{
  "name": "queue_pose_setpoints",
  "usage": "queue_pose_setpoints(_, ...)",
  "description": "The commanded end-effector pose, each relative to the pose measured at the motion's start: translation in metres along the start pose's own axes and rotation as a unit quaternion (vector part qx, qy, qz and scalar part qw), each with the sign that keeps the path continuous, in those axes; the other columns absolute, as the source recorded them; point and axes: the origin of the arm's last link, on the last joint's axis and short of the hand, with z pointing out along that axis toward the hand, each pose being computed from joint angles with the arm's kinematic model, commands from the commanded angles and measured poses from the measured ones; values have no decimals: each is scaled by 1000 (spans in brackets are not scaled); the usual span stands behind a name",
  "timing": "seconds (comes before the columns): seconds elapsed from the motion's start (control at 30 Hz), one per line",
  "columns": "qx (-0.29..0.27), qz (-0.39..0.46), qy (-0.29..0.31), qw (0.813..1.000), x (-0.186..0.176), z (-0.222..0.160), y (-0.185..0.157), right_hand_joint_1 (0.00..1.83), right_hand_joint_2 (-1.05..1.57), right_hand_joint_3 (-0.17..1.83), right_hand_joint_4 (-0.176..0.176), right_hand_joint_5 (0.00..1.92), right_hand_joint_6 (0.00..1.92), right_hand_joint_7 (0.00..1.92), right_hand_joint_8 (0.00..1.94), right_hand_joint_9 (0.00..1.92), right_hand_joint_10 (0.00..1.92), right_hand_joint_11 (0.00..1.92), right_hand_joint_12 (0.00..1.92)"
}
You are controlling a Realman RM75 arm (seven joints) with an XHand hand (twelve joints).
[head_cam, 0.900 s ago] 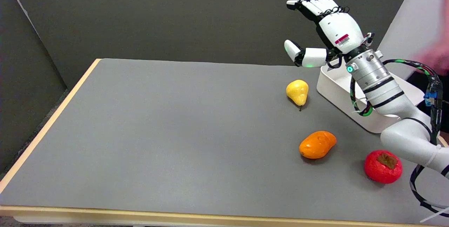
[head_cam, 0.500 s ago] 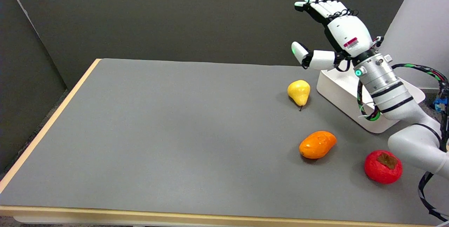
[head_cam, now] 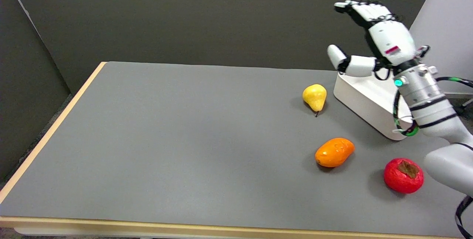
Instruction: Pick up tomato.
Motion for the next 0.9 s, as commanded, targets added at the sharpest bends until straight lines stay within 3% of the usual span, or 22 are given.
queue_pose_setpoints(0.03,-140,18,44,989,48,-85,43,303,611,985,100,216,487,278,343,180,637,156,1222)
queue_pose_setpoints(0.3,-210,2,45,977,64,-144,46,301,594,978,108,231,507,294,356,194,640,163,1228)
queue_pose_setpoints(0.73,-236,51,65,968,36,-186,34,359,622,878,115,285,546,389,384,254,718,205,1353)
queue_pose_setpoints(0.9,-234,50,105,965,39,-198,30,370,621,879,116,291,558,401,396,266,736,212,1362)
